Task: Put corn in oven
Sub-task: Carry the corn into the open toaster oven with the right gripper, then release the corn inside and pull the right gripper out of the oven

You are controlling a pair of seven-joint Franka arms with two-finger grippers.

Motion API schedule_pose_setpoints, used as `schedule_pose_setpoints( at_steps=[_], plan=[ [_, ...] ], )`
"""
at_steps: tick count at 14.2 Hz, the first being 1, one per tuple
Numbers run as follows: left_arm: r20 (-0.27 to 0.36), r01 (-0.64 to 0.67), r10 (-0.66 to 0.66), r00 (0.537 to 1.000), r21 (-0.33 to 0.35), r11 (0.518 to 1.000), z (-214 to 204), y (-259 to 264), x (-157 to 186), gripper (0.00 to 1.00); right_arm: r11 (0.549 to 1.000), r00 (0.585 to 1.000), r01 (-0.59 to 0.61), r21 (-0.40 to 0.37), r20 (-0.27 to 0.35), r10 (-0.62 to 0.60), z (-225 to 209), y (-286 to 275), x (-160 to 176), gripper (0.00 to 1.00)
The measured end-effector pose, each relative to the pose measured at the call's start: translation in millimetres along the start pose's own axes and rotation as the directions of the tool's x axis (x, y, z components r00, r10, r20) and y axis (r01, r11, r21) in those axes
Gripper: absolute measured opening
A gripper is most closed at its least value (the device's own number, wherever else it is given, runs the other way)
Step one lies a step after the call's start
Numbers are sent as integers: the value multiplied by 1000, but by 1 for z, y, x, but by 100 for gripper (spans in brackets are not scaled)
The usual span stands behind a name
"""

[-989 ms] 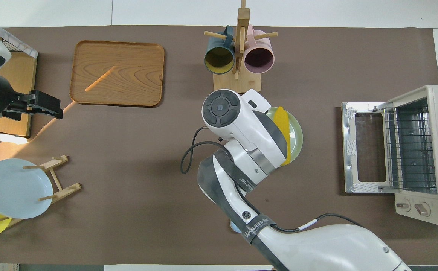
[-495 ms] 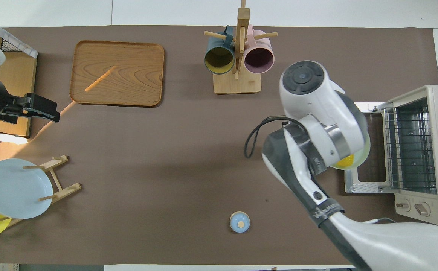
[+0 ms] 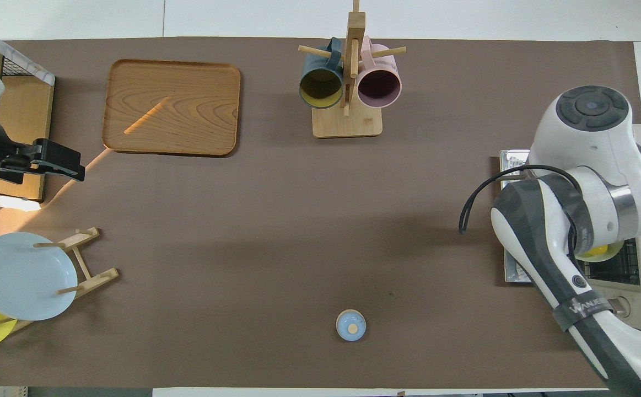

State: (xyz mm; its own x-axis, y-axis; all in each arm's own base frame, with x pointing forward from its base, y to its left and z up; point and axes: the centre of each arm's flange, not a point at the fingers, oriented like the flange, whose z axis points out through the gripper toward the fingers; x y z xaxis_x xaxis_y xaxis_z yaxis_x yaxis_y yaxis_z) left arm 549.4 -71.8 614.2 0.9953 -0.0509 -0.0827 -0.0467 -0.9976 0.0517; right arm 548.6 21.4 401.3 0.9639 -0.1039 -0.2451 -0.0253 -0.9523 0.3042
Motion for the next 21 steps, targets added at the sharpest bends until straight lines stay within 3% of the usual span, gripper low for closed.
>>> schedule_pose_setpoints(
  at_steps=[3,6,15,17,21],
  plan=[
    [-6,5,-5,1000,-1,1000,-3,-3,-2,100,999,1000,18,28,-2,-18,27,37,5,3],
    [-11,10,-10,1000,-2,1000,-6,-6,-3,100,999,999,26,39,-39,-24,43,37,2,3],
    [-12,18,-18,1000,-2,1000,-6,-10,-3,100,994,993,90,53,-76,-86,53,63,0,3],
    [-12,18,-18,1000,-2,1000,-6,-10,-3,100,994,992,96,52,-84,-91,52,61,1,13],
    [-12,18,-18,1000,-2,1000,-6,-11,-3,100,992,987,120,44,-117,-114,36,47,4,20]
  ],
)
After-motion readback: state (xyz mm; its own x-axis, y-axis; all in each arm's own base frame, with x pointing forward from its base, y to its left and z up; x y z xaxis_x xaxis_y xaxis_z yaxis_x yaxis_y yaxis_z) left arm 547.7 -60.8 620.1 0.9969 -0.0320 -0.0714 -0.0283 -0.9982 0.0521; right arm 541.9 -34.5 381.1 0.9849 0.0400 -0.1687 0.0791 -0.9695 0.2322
